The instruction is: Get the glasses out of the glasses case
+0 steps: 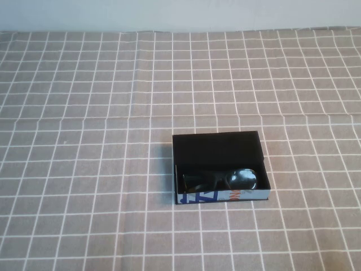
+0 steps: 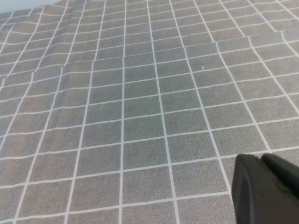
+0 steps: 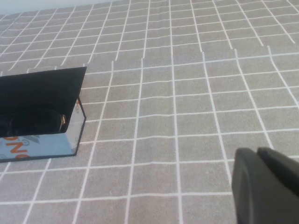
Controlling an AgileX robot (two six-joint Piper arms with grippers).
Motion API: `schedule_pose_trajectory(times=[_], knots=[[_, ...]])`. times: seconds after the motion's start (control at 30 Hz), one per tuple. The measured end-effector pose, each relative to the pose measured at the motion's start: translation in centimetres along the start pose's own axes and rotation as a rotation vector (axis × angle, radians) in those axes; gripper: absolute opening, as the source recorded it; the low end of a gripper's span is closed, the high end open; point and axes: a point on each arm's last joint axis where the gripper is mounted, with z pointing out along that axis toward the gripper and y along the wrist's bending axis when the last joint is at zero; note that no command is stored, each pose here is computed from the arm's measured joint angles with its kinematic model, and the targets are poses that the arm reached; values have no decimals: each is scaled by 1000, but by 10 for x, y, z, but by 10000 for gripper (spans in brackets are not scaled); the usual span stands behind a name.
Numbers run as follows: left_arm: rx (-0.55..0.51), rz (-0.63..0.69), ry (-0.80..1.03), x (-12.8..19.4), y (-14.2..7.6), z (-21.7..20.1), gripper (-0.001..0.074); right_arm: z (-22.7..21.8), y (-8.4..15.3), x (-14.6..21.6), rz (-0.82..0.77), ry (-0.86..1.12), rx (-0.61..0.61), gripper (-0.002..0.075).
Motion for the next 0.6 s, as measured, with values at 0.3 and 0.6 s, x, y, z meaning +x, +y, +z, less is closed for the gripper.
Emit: schedule_pose_trajectory(times=[0.3, 0.6], knots=[[0, 0, 0, 0, 0, 0, -4, 0, 0, 0, 0, 0, 0, -18], [0, 0, 0, 0, 0, 0, -5, 0, 0, 0, 6, 0, -2, -18]])
